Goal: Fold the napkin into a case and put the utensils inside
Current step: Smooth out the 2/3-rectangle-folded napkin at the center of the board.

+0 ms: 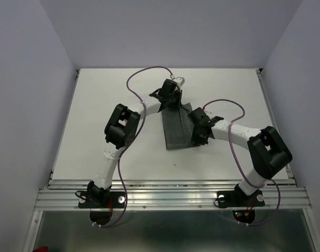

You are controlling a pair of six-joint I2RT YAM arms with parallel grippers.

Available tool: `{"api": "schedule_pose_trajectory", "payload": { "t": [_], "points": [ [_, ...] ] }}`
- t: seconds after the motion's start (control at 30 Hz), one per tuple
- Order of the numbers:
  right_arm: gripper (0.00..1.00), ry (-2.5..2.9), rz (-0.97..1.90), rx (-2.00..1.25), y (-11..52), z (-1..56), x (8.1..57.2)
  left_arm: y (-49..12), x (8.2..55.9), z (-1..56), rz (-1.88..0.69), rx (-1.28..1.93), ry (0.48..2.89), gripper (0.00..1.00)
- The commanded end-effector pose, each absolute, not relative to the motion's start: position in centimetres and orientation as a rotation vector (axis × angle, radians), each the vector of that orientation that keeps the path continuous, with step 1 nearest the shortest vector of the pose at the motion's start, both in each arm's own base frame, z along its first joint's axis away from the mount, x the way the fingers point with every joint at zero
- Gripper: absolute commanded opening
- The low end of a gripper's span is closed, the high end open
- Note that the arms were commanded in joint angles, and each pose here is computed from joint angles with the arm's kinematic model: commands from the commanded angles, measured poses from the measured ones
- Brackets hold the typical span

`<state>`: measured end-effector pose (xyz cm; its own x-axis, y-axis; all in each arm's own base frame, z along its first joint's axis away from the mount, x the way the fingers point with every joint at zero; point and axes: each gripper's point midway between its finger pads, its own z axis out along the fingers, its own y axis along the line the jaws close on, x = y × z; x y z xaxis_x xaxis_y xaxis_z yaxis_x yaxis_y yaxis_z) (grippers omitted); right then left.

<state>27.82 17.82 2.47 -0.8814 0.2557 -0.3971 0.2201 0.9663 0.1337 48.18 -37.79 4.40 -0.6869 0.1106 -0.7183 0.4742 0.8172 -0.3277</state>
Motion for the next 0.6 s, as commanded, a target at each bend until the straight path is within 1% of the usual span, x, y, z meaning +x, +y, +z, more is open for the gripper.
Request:
{"api": "schedule_pose_trajectory", "payload": {
  "t": [0.0, 0.2, 0.47, 0.57],
  "points": [
    [0.24, 2.735, 0.049, 0.339, 17.1, 1.1, 26.7, -37.2, 48.9, 5.2, -0.618, 0.429, 2.237, 0.0],
    [0.25, 2.652, 0.031, 0.322, 16.9, 3.6, 28.4, -36.7, 48.7, 5.3, -0.607, 0.382, 2.252, 0.0],
    [0.25, 2.704, -0.117, 0.274, 15.6, 0.9, 28.1, -36.0, 48.5, 4.7, -0.571, 0.367, 2.266, 0.0],
    [0.25, 2.691, -0.149, 0.249, 15.0, 1.0, 28.1, -35.7, 48.6, 4.9, -0.559, 0.361, 2.263, 0.0]
  ]
}}
